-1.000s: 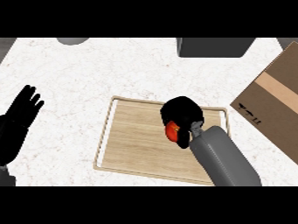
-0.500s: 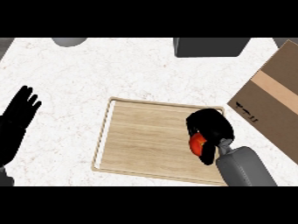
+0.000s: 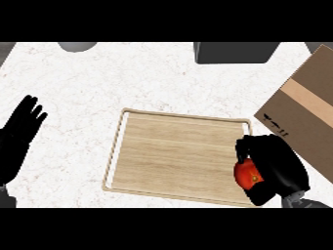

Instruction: Pick the tomato from the tray and place it in the cardboard box

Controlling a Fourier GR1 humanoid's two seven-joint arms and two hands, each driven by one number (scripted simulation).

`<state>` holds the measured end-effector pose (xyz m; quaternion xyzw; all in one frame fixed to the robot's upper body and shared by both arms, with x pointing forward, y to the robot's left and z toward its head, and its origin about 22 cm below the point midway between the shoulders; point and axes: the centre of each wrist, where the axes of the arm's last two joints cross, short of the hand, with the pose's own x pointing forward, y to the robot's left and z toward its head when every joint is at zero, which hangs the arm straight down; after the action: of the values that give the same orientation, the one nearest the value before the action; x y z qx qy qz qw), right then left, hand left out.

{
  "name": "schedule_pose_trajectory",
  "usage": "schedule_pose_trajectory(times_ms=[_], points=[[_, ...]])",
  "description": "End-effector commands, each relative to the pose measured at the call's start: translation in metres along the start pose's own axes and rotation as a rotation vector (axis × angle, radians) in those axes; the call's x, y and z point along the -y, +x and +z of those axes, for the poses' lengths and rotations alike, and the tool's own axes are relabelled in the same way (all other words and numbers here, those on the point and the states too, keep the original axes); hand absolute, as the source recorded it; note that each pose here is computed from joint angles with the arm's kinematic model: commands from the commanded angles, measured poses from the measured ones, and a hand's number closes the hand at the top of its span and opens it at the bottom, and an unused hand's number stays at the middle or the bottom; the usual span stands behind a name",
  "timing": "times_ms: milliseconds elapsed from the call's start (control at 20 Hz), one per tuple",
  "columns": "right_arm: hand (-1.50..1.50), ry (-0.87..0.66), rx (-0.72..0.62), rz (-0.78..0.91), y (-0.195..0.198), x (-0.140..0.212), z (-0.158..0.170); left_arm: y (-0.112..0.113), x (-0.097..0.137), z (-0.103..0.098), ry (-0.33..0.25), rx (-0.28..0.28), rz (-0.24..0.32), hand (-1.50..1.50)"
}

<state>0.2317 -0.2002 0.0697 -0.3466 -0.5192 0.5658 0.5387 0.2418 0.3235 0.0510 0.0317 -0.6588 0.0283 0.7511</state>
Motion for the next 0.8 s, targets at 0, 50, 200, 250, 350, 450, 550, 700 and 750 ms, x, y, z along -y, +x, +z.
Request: schedule_pose_trajectory(times_ms=[0, 50, 200, 250, 350, 450, 550, 700, 750], points=[[1.50, -0.134, 0.033, -0.005, 0.001, 0.043, 0.034, -0.010, -0.011, 0.002, -0.002, 0.006, -0.004, 0.00], [1.50, -0.176, 0.054, -0.004, 0.005, 0.040, 0.053, -0.007, 0.001, 0.003, -0.003, -0.009, 0.004, 0.00], [1.50, -0.326, 0.019, -0.052, 0.028, 0.075, 0.075, -0.009, 0.001, 0.008, -0.003, -0.016, 0.005, 0.00], [1.50, -0.343, 0.019, -0.039, 0.021, 0.083, 0.070, 0.010, 0.029, -0.009, 0.000, 0.003, 0.021, 0.00], [1.50, -0.432, -0.046, -0.067, 0.022, 0.103, 0.092, 0.007, 0.000, 0.006, 0.008, 0.017, -0.013, 0.00], [1.50, -0.508, -0.104, -0.104, 0.025, 0.119, 0.096, 0.011, 0.012, 0.006, -0.011, 0.007, -0.005, 0.00], [1.50, -0.545, -0.154, -0.117, 0.022, 0.125, 0.096, 0.012, 0.000, 0.004, -0.004, 0.004, -0.007, 0.00], [1.50, -0.565, -0.219, -0.072, -0.004, 0.139, 0.104, 0.003, 0.000, 0.008, -0.015, 0.001, 0.011, 0.00], [1.50, -0.592, -0.229, -0.084, -0.020, 0.158, 0.099, 0.005, 0.005, -0.001, -0.022, 0.008, -0.005, 0.00]])
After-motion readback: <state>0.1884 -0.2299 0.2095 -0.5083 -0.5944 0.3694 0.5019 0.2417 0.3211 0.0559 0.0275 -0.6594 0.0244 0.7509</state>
